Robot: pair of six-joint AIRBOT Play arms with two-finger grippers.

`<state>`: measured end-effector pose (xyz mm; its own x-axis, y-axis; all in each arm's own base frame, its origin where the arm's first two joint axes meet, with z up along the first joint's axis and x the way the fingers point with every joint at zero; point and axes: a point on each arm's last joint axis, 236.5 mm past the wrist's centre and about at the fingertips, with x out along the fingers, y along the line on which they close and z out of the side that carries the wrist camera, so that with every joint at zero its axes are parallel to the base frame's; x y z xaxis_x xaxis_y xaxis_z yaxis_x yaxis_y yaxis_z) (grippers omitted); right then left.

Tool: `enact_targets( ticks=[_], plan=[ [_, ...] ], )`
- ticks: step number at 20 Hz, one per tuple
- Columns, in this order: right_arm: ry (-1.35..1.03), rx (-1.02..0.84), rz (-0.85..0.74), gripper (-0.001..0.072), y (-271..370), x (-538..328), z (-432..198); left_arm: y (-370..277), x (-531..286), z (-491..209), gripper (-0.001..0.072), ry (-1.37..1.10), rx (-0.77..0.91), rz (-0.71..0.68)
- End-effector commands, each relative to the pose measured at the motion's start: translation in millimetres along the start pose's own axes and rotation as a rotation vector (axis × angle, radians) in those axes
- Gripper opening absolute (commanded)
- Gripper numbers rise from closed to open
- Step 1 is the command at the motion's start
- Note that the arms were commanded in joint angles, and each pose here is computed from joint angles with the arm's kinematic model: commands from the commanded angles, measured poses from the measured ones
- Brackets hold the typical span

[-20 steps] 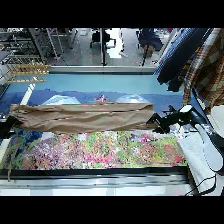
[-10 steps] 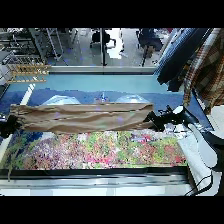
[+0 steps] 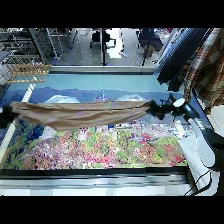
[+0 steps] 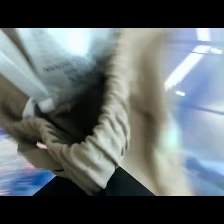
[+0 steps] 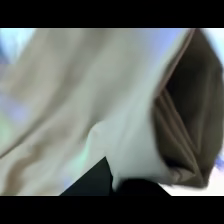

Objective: Fold the clothes and pants, and hang the long-sleeved shirts on hangers.

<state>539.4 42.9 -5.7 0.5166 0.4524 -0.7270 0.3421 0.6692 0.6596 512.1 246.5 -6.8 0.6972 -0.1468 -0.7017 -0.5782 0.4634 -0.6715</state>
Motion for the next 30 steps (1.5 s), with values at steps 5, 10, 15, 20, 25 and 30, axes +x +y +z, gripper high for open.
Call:
enact_targets(
  ticks=[5,10,15,20,25,30],
  plan=[
    [0.148,-0.464,-0.251,0.0019,-8,-104,-39,1,-79,16,0.002,0.114,0.276,0.038],
    [0.41,-0.391,-0.287,0.0019,-77,-77,-138,101,-75,-47,0.002,0.409,0.37,0.263],
    [0.581,-0.336,-0.315,0.0021,-117,-85,-211,168,-89,-101,0.0021,0.639,0.356,0.417],
    [0.632,-0.353,-0.354,0.05,-131,-99,-215,185,-102,-112,0.0493,0.691,0.317,0.494],
    [0.266,-0.207,-0.308,0.0518,-148,-111,-108,140,-122,-34,0.0492,0.414,0.274,0.517],
    [0.343,-0.113,-0.229,0.0517,-183,-82,-112,32,-119,-6,0.0455,0.229,0.373,0.255]
  ],
)
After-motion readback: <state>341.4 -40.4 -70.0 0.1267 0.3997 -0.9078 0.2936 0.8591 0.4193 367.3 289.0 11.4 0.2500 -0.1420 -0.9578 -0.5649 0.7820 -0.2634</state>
